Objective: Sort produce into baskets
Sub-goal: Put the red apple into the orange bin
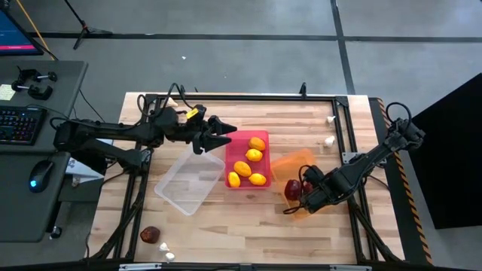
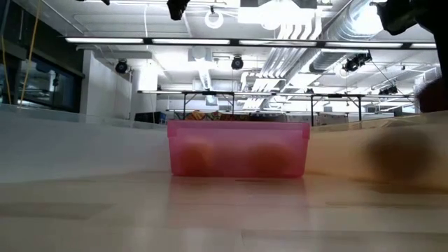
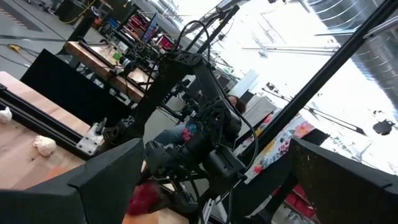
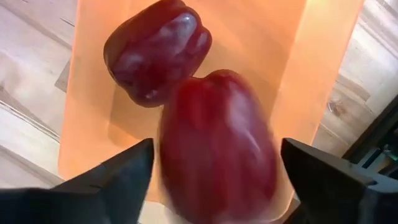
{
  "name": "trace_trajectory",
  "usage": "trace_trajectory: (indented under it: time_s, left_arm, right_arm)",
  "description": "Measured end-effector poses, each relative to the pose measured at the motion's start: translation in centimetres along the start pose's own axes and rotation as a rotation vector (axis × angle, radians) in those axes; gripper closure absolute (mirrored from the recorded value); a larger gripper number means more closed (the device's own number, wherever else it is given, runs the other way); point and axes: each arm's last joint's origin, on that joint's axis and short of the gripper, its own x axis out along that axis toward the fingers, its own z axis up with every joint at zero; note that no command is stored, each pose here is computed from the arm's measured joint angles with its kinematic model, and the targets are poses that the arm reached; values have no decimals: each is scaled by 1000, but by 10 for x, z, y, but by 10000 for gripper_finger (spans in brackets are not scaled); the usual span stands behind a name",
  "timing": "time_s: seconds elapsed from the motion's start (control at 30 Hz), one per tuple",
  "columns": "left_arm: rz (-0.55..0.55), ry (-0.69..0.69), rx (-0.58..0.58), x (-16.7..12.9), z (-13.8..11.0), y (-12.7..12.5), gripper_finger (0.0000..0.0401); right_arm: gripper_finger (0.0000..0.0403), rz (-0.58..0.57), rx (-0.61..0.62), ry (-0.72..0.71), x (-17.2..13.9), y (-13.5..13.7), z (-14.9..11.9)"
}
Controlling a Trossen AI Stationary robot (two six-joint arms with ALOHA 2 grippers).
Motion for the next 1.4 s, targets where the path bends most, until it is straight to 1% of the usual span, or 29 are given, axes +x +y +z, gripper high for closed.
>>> trace_trajectory:
  time_s: [0.1,0.17,0.3,0.37,0.43,0.47,0.5,0.57,0.67,0.73,0.8,0.83,0.87,0.93,0.97,1.1,1.2,1.27,1.4]
  left_arm:
    - [0,1,15,0,0,0,13]
    - [0,1,16,0,0,0,13]
    - [1,-1,17,0,0,0,13]
    - [6,-7,-4,0,3,1,13]
    - [22,-16,-34,1,13,0,13]
    - [52,-9,-42,2,21,0,13]
    - [100,8,-44,2,29,1,13]
    - [244,83,-10,-1,44,6,13]
    - [543,219,60,-12,65,21,13]
    - [790,325,109,-29,73,37,13]
    - [1038,428,145,-49,75,57,13]
    - [1152,492,140,-61,74,67,13]
    - [1250,555,123,-73,72,78,13]
    - [1385,665,55,-96,64,98,13]
    - [1425,696,22,-105,59,106,13]
    - [1518,765,-59,-132,41,132,13]
    - [1552,737,-80,-143,31,147,13]
    - [1589,742,-88,-151,25,154,13]
    - [1664,728,-104,-164,23,169,13]
  right_arm:
    - [22,-12,0,0,0,-1,0]
    - [9,-21,9,1,0,-2,0]
    - [18,-22,14,15,0,-2,0]
    - [21,-20,30,23,0,-2,-1]
    - [22,-16,62,24,-1,-2,-1]
    - [22,-15,79,24,-1,-2,-1]
    - [22,-15,102,24,-1,-2,-1]
    - [22,-15,143,23,-1,-2,0]
    - [22,-13,182,19,-1,-2,0]
    - [22,-13,190,19,-1,-2,1]
    - [22,-10,190,18,-1,-2,1]
    - [22,-6,191,14,-1,-1,1]
    - [22,-1,191,8,-1,-1,1]
    - [22,14,193,-9,-1,0,2]
    - [22,23,194,-26,-1,1,3]
    - [22,61,207,-115,-1,4,7]
    - [22,77,222,-137,-1,6,11]
    - [22,86,233,-150,-1,6,15]
    - [22,98,251,-170,0,7,19]
